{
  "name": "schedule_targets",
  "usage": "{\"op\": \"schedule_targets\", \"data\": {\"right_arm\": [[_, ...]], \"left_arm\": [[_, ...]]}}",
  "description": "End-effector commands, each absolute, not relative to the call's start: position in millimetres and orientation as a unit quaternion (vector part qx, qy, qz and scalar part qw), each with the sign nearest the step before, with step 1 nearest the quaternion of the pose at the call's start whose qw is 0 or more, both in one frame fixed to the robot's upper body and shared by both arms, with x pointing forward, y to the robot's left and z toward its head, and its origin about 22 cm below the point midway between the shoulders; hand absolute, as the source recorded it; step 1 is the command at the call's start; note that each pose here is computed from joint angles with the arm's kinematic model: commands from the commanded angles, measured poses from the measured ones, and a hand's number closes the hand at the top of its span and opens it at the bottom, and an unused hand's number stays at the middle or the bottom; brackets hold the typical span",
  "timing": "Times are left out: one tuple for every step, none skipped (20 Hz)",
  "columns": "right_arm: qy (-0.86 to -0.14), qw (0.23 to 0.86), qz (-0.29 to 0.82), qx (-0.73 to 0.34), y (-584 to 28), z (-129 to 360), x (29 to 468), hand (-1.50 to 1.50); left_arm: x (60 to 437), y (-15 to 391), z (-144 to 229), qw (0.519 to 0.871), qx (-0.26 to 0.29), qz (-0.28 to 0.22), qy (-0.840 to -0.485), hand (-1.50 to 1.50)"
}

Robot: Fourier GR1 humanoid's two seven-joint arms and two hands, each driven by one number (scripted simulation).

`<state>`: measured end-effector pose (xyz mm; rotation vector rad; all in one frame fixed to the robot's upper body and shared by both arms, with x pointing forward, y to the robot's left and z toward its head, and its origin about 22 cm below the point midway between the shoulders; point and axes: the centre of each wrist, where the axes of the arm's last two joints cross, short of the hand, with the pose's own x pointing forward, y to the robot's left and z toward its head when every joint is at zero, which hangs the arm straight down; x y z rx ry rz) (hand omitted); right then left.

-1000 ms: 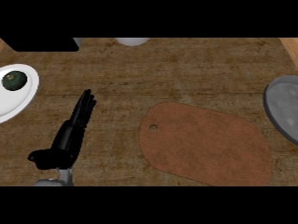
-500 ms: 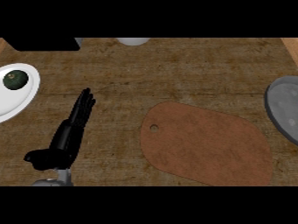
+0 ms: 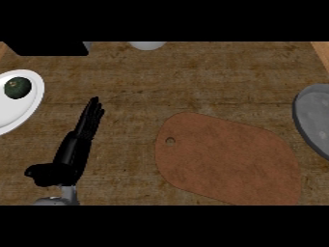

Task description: Pick the tomato from the cutting board and place it in the pan

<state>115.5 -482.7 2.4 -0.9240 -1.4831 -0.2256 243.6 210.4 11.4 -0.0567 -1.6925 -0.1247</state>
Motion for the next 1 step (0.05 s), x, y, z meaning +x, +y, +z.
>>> {"op": "schedule_targets", "data": {"right_arm": [[-0.643, 0.627, -0.075, -0.435, -477.6, 9.8, 123.2, -1.5]], "left_arm": [[244.9, 209.0, 16.4, 0.652, -0.028, -0.054, -0.756, 0.0]]}}
